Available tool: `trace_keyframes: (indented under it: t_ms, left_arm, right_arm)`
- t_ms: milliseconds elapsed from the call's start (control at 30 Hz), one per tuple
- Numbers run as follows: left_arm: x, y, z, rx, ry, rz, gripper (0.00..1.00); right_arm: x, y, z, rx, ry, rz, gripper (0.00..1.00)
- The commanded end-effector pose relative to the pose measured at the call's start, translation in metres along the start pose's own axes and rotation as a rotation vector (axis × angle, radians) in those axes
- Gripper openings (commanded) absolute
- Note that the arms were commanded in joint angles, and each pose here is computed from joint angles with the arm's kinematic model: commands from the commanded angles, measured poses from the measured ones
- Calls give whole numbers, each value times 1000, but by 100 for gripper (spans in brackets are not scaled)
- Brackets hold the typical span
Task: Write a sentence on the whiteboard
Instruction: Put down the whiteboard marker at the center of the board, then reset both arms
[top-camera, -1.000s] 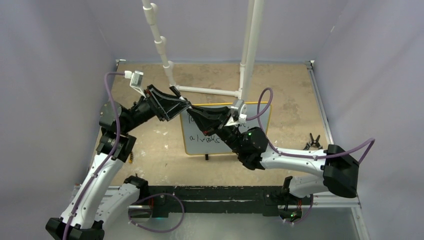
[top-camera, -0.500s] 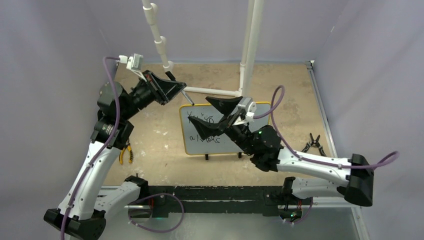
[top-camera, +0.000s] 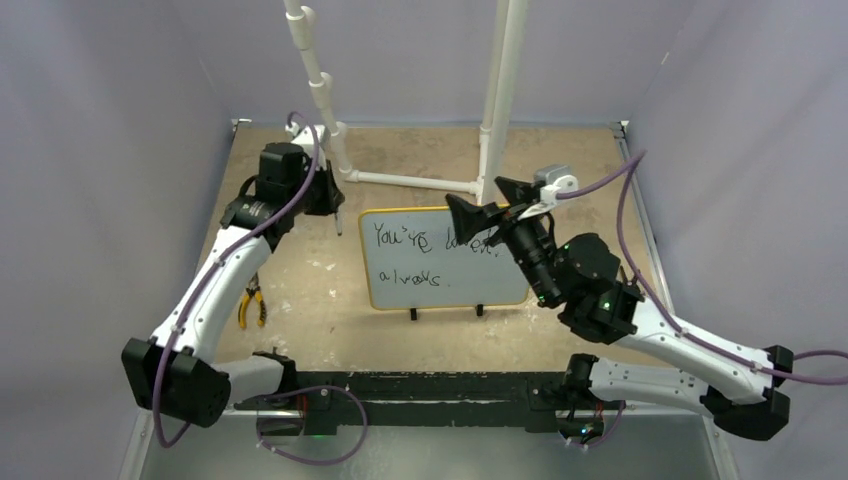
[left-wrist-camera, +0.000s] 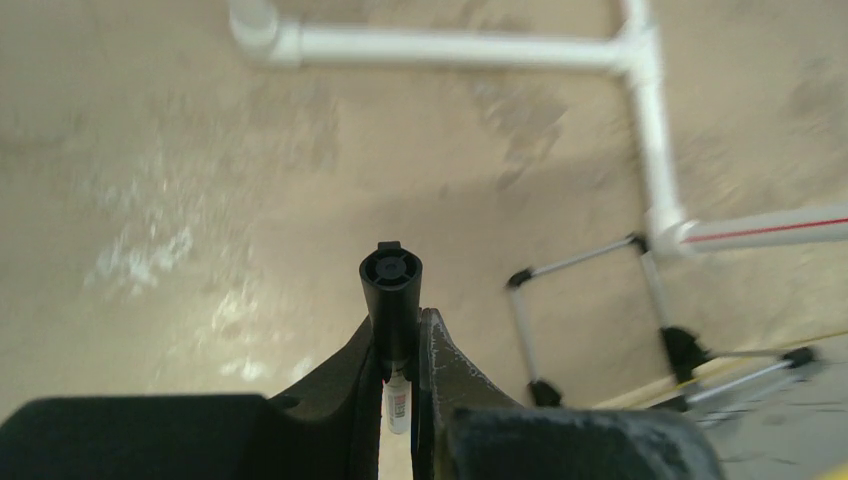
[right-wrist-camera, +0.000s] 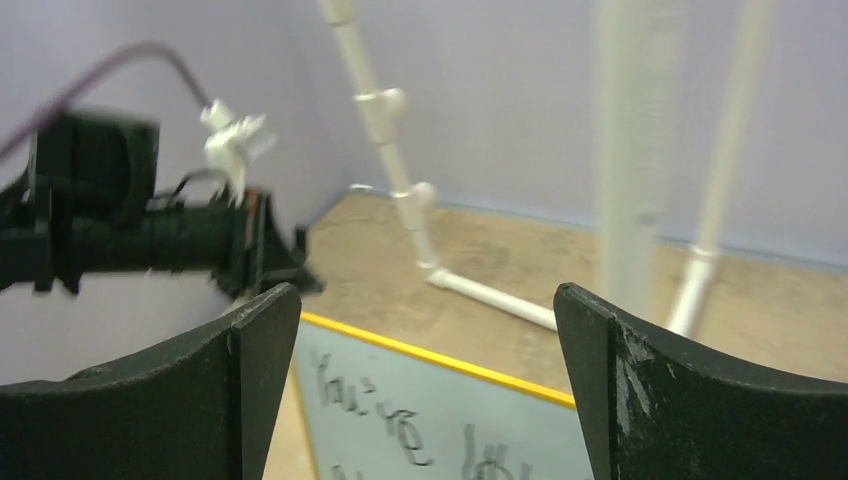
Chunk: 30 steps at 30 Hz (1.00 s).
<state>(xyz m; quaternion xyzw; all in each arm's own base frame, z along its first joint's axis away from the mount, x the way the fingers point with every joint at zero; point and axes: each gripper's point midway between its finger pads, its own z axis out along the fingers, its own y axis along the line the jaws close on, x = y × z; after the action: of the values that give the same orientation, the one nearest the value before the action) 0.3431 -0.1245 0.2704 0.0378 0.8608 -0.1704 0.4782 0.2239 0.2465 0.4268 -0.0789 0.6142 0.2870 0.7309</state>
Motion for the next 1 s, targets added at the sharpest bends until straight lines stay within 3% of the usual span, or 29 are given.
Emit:
trace_keyframes:
  t_ms: [0, 133, 367, 433, 533, 633, 667, 800, 967]
  left_arm:
    - [72, 44, 17, -134, 221, 45, 0]
    - [121, 65, 30, -199, 355, 23, 0]
    - [190, 95, 48, -302, 526, 18, 5]
    - [196, 99, 50, -320, 547, 20, 16]
    - [191, 105, 48, -354, 530, 28, 46]
    - [177, 109, 44, -385, 471, 35, 80]
    - [171, 111, 43, -398, 449, 38, 86]
    - [130, 114, 32, -448, 292, 50, 90]
    - [29, 106, -17, -481, -156, 30, 94]
  right_arm:
    - [-28, -61, -20, 194, -39, -23, 99]
    - [-36, -104, -29, 321, -73, -61, 99]
    - [-19, -166, -8, 442, 4, -129, 99]
    - [-17, -183, -8, 472, 3, -115, 99]
    - [-17, -211, -10, 528, -8, -86, 99]
    - [-20, -228, -17, 568, -33, -71, 99]
    - [-20, -234, -20, 586, -39, -71, 99]
    - [-20, -248, -30, 620, -76, -78, 99]
    - [-9, -254, -34, 610, -110, -87, 99]
